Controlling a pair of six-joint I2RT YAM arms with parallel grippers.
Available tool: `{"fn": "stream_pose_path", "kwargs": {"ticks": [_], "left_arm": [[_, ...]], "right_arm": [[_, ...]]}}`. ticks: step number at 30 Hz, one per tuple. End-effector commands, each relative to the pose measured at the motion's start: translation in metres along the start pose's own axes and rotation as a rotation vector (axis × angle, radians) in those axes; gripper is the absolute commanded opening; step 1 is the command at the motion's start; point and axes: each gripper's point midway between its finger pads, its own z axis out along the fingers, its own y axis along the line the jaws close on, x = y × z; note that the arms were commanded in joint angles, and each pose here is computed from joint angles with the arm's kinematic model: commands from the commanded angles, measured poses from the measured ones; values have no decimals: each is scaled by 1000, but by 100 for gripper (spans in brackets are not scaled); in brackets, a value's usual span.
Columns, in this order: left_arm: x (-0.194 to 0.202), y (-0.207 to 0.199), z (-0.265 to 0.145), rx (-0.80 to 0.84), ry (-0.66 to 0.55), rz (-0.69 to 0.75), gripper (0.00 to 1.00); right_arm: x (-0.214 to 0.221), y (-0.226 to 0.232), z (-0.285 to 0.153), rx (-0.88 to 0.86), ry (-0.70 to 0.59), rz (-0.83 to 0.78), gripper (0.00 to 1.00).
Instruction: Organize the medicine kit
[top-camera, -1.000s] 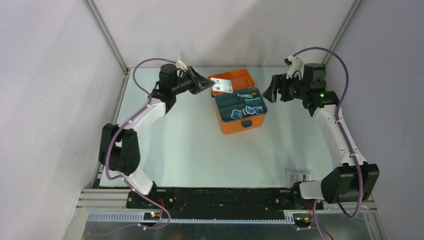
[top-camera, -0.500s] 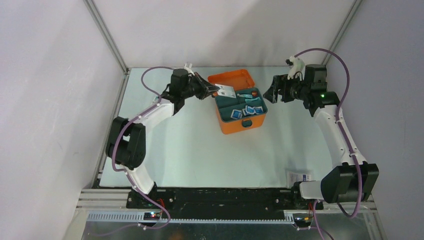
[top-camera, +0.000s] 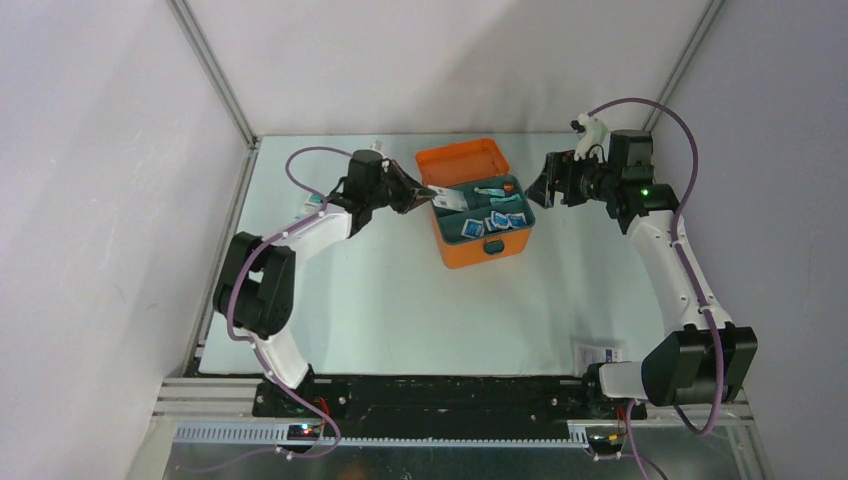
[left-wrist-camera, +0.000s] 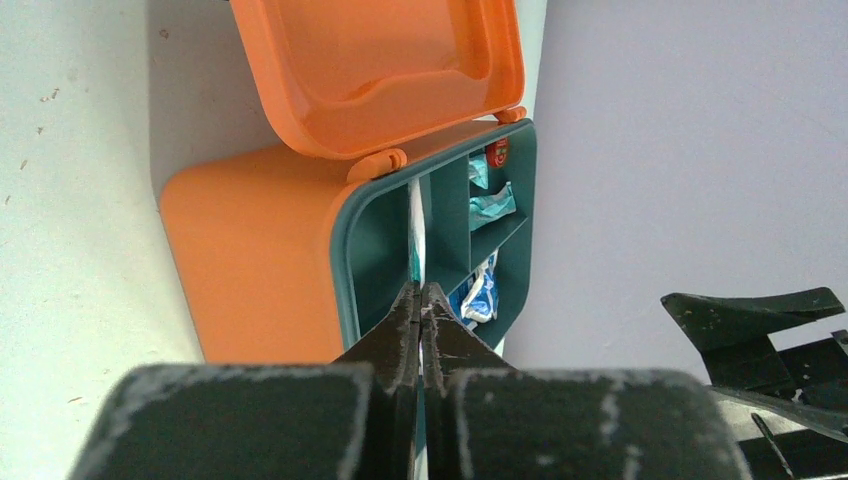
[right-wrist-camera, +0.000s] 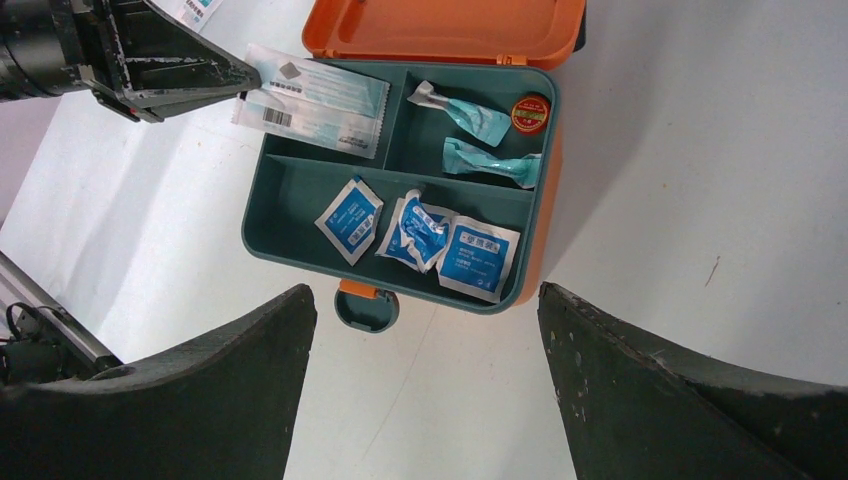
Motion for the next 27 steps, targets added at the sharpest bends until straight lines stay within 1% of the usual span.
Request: {"fn": "stream_pose_path", "kwargs": {"ticks": [1,7,11,13,15,16,17,18,22,24,27], "left_arm": [[0,-16,9,22,-10,35,0],[7,-19,24,11,10,42,0],[7,-18,30,-5,16,53,3],[7,-19,29,-9,14,60,8],[6,-20,25,-14,9,72,17],[5,-23,22,-8,3,80,24],[4,-22,20,-16,-1,92,28],[3,-24,16,-19,-5,107,35],[-1,-28,3,-49,-23,162,51],[-11,-36,-3,-56,-58,209,55],[-21,-45,-14,-70,-95,281,59]], "right_arm": [[-10,2,-2,-11,-39,-8,86],[-7,1,-1,-17,-35,-6,86],[-7,3,-2,-23,-36,-6,86],[-7,3,-2,-22,-38,-6,86],[-7,3,-2,-25,-40,-7,86],[-8,3,-2,-25,-40,3,86],[-8,4,-1,-29,-42,7,86],[-9,4,-1,-31,-43,10,86],[-9,4,0,-36,-45,16,86],[-9,4,1,-39,-45,21,86],[-10,6,1,-49,-49,27,86]]}}
